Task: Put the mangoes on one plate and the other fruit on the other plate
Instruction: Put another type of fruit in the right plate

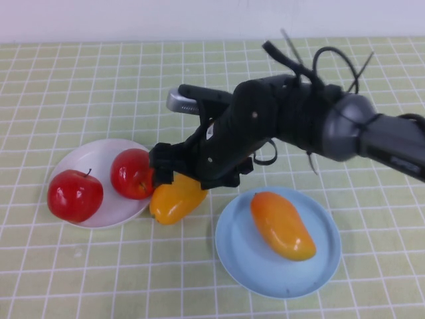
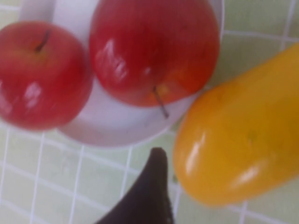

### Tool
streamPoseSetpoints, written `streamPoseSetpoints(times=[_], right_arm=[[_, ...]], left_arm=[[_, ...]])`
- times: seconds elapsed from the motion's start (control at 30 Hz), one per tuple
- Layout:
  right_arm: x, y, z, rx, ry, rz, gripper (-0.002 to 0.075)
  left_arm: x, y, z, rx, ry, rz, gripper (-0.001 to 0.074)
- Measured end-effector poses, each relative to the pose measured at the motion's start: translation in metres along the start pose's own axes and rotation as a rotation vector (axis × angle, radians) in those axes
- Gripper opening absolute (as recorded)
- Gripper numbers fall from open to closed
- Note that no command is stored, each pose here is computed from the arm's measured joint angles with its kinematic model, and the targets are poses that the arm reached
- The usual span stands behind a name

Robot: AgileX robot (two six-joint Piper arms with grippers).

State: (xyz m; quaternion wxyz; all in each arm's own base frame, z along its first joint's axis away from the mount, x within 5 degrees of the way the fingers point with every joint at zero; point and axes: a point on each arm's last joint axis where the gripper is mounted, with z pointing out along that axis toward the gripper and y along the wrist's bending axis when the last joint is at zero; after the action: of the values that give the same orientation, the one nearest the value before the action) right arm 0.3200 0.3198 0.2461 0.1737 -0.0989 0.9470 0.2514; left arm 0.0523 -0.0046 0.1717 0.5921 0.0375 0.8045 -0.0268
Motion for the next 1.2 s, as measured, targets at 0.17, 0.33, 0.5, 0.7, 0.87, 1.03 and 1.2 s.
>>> streamPoseSetpoints(times=[0.17,0.33,0.5,0.7,0.87,1.03,1.2], right_arm=[[-0.009,-0.015,0.024,0.028,0.076,0.074,0.0691],[-0.013,-0.023,0.026,0.043,0.086,0.106,0.0691],[-0.014,-0.028,0.034,0.054,0.094,0.146,0.0691],[-0.015,-0.029,0.044,0.025,0.077,0.192,0.0691],[-0.016,-0.029,0.046,0.019,0.066,0.196,0.0691],[-0.017,-0.029,0.046,0.014,0.054,0.177,0.0661],[-0.016,-0.031,0.051,0.019,0.063,0.155,0.0514]], left_arm=[[0.000,0.000,0.000,0.000,0.000,0.000,0.0000],[0.000,0.000,0.000,0.000,0.000,0.000,0.0000],[0.000,0.000,0.000,0.000,0.000,0.000,0.0000],[0.000,0.000,0.000,0.000,0.000,0.000,0.0000],[0.000,0.000,0.000,0.000,0.000,0.000,0.0000],[0.000,0.000,0.000,0.000,0.000,0.000,0.0000],[0.000,0.000,0.000,0.000,0.000,0.000,0.0000]])
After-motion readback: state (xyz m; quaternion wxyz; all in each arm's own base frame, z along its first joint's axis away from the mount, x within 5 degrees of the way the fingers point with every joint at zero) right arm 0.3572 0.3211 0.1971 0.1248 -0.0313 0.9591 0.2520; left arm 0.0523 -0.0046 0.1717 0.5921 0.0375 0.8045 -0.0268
